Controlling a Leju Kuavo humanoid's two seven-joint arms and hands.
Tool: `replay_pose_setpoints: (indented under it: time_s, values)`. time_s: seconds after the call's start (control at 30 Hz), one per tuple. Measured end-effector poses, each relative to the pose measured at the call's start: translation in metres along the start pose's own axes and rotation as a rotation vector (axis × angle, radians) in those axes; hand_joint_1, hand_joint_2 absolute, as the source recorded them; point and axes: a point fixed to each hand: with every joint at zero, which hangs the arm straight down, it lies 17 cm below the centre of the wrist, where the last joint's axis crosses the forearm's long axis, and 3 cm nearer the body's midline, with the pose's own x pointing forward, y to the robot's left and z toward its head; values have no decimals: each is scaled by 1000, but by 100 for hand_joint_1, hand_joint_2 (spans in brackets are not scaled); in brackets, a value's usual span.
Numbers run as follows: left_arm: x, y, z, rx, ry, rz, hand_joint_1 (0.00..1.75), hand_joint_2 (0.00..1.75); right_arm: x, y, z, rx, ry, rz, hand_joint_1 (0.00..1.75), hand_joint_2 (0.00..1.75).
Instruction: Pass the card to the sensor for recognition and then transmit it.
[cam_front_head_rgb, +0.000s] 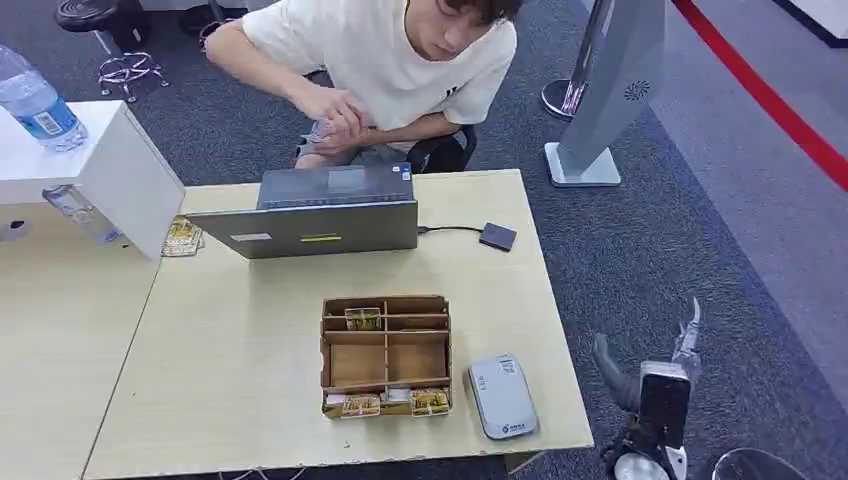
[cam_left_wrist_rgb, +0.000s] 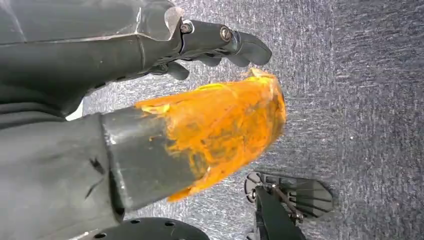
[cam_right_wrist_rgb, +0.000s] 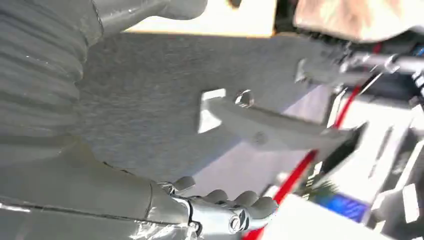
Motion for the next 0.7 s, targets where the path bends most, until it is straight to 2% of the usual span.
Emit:
replay_pose_setpoints:
  time_s: [0.3, 0.6, 0.7]
  values:
    - [-2, 1, 0, 4, 9, -4, 0, 0, 99, 61, 28, 137, -210, -32, 0, 175]
    - [-2, 2, 0, 5, 8, -9, 0, 0, 123, 73, 39, 178, -250, -80, 0, 175]
    - [-2, 2, 0, 5, 7, -14, 0, 0, 140, 79, 45, 205, -328, -57, 0, 175]
